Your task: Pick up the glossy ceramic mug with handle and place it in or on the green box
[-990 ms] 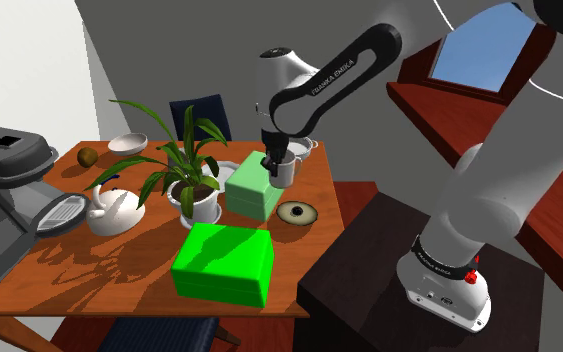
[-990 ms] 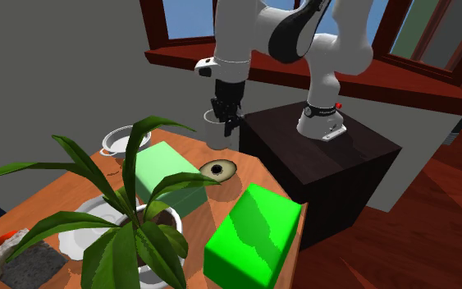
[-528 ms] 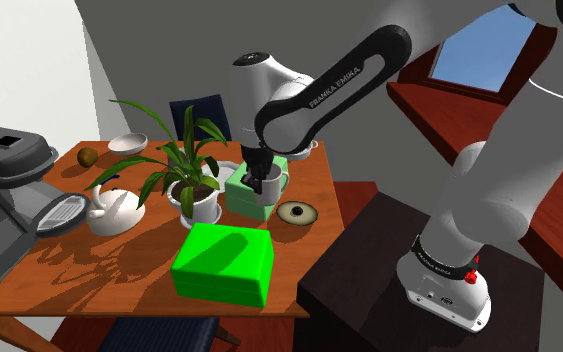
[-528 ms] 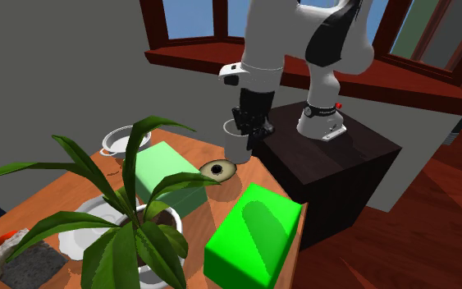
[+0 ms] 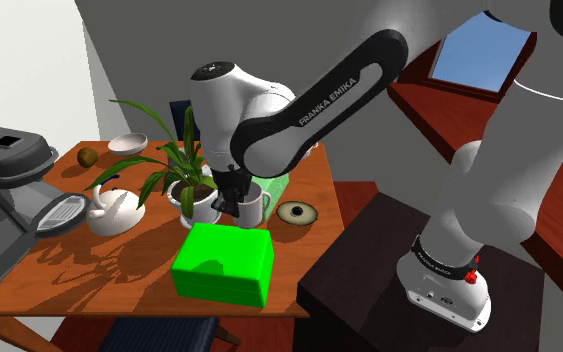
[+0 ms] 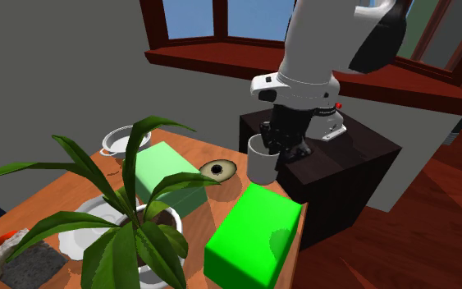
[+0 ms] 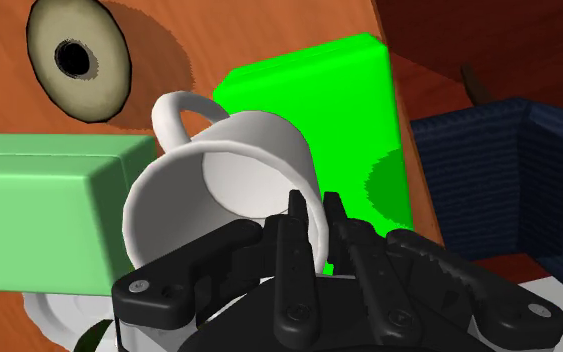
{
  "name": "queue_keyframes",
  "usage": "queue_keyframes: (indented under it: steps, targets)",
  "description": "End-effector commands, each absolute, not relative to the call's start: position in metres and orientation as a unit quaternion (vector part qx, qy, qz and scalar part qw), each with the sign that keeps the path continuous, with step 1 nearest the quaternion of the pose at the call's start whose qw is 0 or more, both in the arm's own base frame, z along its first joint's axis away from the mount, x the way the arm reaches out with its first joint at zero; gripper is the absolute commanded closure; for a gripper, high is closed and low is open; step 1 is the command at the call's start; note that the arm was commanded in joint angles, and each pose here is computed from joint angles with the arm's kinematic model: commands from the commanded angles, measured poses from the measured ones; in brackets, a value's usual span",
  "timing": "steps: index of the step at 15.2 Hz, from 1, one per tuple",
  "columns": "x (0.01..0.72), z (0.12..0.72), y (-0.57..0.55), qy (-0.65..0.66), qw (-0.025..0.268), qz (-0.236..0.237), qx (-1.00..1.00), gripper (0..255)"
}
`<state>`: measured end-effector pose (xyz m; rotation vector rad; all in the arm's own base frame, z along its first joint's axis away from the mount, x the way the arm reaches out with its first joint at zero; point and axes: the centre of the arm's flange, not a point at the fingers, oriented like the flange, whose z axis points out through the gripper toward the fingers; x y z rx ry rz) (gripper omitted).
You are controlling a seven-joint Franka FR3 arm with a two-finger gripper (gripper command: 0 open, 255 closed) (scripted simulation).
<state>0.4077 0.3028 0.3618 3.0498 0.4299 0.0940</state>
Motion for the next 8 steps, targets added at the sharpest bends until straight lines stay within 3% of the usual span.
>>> queue_keyframes:
  steps: [1,8]
  targets:
    - [0.399,0.362,0.328,0.139,0.030,0.031,0.989,255]
    - [0.395,0.337,0.345,0.139,0.030,0.031,0.989,255]
